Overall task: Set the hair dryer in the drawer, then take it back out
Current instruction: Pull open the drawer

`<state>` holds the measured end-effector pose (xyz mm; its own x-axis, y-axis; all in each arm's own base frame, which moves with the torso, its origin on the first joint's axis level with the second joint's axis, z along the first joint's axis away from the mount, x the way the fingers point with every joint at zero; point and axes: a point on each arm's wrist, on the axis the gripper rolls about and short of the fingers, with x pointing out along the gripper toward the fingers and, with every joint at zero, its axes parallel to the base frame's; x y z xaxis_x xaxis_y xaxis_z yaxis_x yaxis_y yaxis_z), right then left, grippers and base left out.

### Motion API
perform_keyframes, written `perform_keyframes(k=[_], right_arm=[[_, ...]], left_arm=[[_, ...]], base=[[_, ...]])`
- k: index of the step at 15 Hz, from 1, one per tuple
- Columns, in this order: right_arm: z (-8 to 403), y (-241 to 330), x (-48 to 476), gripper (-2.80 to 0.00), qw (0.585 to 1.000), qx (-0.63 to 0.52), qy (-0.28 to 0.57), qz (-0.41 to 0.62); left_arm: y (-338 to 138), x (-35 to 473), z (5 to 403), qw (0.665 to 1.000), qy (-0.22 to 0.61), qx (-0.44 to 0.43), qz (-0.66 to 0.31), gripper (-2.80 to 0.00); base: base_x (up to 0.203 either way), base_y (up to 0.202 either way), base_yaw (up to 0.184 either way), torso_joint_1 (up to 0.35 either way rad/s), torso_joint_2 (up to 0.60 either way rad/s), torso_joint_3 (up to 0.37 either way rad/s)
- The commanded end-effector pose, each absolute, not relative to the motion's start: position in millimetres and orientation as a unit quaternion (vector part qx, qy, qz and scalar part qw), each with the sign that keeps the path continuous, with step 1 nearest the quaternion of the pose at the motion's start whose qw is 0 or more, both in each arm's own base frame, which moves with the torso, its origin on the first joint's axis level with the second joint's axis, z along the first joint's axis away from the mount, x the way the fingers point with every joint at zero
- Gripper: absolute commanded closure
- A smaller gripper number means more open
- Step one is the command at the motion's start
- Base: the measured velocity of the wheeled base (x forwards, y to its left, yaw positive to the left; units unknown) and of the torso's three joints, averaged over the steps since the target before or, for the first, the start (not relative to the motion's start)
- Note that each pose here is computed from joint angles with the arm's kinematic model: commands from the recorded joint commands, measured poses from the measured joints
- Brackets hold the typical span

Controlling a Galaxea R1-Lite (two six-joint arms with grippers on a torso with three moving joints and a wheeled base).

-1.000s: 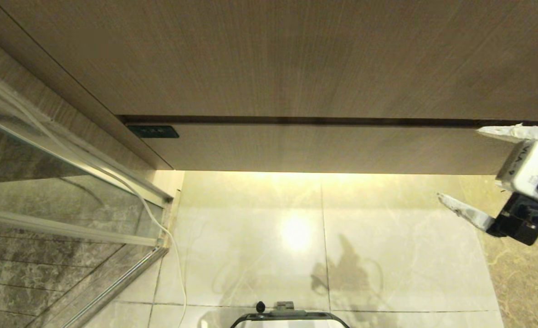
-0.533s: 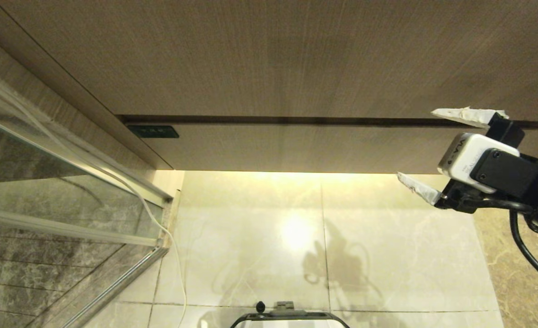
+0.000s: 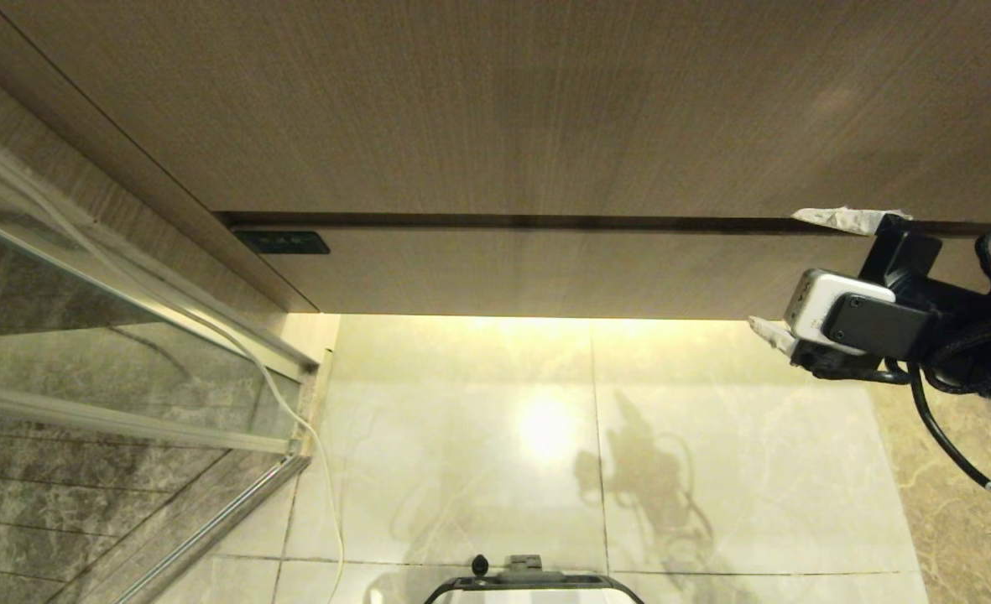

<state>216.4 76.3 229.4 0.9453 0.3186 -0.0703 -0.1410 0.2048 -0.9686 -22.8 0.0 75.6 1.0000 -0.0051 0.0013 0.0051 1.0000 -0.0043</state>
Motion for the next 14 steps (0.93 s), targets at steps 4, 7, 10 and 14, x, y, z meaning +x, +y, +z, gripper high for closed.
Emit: perform_keyframes(k=[4,7,10,14], right_arm=[[211.3,76.0,216.5,-2.8,0.764,-0.615,-0.009,0.195],[205.2,79.3,226.4,-2.8,0.767,-0.608,0.012,0.204],[203.8,84.3,240.9,-2.8,0.774,-0.599,0.023,0.206],[205.3,94.1,268.8,-2.8,0.788,-0.58,0.029,0.206]], left_arm=[[0.0,-22.8,75.6,1.0,-0.001,-0.002,-0.003,0.0],[0.0,-22.8,75.5,1.0,-0.001,-0.002,-0.003,0.0],[0.0,-22.8,75.6,1.0,-0.001,-0.002,-0.002,0.0],[0.0,-22.8,75.6,1.0,-0.001,-0.002,-0.002,0.0]], base=[[0.0,0.0,0.0,0.0,0.0,0.0],[0.0,0.0,0.0,0.0,0.0,0.0],[0.0,0.0,0.0,0.0,0.0,0.0],[0.0,0.0,0.0,0.0,0.0,0.0]])
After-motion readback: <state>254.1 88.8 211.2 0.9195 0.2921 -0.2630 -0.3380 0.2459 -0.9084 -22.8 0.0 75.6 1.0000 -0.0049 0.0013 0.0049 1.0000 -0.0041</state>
